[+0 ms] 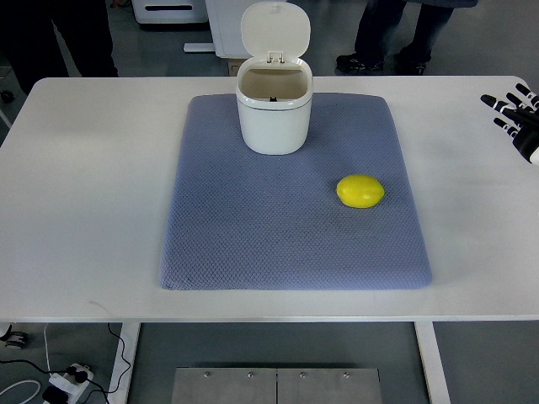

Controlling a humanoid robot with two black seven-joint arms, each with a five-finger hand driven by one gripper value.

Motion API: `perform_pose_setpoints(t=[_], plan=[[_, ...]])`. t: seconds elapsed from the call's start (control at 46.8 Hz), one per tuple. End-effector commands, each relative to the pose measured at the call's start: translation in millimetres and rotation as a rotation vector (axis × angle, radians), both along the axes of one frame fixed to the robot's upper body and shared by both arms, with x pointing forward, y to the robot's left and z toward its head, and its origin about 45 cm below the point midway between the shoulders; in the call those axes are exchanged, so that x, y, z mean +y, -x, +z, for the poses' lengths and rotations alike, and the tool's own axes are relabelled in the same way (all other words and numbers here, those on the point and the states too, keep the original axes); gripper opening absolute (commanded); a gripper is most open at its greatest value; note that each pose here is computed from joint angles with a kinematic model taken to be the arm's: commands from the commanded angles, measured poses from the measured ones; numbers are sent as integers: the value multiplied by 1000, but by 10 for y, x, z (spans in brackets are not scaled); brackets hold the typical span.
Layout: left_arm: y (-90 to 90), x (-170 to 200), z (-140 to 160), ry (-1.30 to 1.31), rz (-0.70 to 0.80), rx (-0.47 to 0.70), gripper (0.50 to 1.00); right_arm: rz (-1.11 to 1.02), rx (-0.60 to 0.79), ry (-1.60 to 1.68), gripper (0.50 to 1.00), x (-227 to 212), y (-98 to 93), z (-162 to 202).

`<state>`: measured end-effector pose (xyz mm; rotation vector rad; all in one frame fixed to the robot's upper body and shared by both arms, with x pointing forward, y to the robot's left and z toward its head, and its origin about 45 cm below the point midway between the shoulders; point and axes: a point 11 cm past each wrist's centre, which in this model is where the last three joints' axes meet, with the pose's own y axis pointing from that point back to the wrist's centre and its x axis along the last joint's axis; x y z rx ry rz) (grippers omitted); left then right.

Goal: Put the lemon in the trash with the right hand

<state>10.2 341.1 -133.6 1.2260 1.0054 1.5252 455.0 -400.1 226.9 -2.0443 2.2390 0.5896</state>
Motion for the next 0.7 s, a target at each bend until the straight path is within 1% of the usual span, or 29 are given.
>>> perform_pose_setpoints(t=[0.0, 0.064, 0.15, 0.214, 0.342, 0.683], plan=[[30, 2, -1, -1, 4, 5, 1000, -1, 0, -1, 1000, 5, -1, -2], [57, 6, -2, -1, 7, 9, 1000, -1, 2, -1, 1000, 12, -1, -9], [-7, 1, 1, -1, -1, -1, 1000, -1, 3, -2, 1000, 17, -2, -12], [-7, 1, 1, -1, -1, -1, 1000, -1, 3, -2, 1000, 17, -2, -12], [38, 7, -1, -3, 3, 6, 1000, -1, 2, -4, 1000, 24, -4, -12], [38, 7, -1, -3, 3, 6, 1000, 4, 2, -8, 1000, 47, -8, -21]])
